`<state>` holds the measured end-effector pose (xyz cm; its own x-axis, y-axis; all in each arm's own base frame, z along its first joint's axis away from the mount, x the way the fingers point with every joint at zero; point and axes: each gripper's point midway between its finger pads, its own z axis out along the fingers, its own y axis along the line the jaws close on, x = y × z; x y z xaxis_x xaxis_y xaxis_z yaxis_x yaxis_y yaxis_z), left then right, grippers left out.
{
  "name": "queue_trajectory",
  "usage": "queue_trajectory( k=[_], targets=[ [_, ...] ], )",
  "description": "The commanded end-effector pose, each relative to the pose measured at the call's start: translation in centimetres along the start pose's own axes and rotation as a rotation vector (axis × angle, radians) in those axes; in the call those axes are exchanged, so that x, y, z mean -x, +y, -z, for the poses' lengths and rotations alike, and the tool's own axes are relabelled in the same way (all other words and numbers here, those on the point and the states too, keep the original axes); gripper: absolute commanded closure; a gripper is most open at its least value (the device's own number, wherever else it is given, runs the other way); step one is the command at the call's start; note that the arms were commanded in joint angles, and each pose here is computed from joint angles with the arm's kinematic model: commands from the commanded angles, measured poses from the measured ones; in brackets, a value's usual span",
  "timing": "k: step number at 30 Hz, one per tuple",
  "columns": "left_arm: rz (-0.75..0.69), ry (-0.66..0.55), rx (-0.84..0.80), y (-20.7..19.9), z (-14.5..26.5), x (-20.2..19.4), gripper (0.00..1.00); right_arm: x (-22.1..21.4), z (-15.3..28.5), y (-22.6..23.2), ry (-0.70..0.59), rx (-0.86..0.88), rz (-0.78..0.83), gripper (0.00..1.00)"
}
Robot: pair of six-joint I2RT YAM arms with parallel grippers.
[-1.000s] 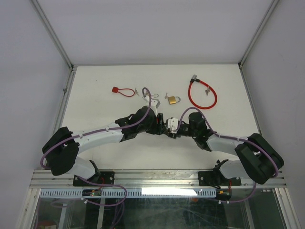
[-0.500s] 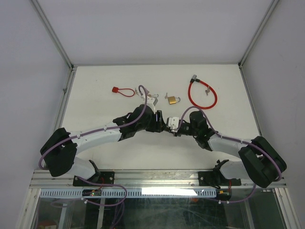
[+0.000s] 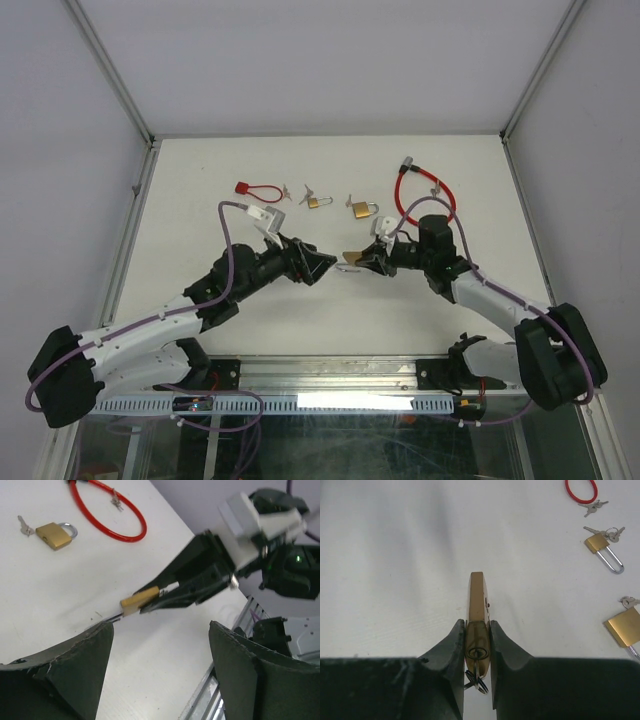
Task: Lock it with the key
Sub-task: Pick up the lock from the center of the board.
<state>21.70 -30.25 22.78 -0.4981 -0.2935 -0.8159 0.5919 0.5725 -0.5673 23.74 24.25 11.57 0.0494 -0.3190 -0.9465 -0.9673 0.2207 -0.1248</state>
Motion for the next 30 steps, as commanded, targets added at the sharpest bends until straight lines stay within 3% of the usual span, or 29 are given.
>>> queue_trajectory(
  k=[1,5,9,12,16,20,24,30],
  targets=[
    [-0.124,-0.135,-0.221,-2.3,2.4,0.6,0.22,8.9,2.5,-1.9,-0.19,0.021,-0.031,1.0],
    [-0.199,-0.179,-0.292,-2.1,3.7,-0.7,0.23,11.3,4.6,-2.2,-0.205,0.048,-0.178,1.0],
    [-0.445,-0.263,-0.42,-3.1,5.3,-1.2,0.24,12.5,5.8,-1.3,-0.22,0.134,-0.295,1.0],
    [-0.627,-0.352,-0.405,-2.6,5.8,-0.7,0.23,12.9,6.3,-0.6,-0.224,0.188,-0.322,1.0],
    [-0.776,-0.376,-0.366,-1.9,5.1,-0.4,0.22,14.2,7.2,1.0,-0.243,0.296,-0.308,1.0],
    [-0.803,-0.361,-0.44,-3.2,4.3,-0.7,0.24,14.9,7.7,1.8,-0.253,0.327,-0.29,1.0],
    [-0.78,-0.285,-0.504,-3.9,2.7,-1.9,0.37,15.2,8.0,2.2,-0.26,0.34,-0.277,1.0],
    [-0.693,-0.217,-0.586,-4.8,1.2,-3.4,0.4,15.4,8.1,2.5,-0.267,0.349,-0.259,1.0]
  ],
)
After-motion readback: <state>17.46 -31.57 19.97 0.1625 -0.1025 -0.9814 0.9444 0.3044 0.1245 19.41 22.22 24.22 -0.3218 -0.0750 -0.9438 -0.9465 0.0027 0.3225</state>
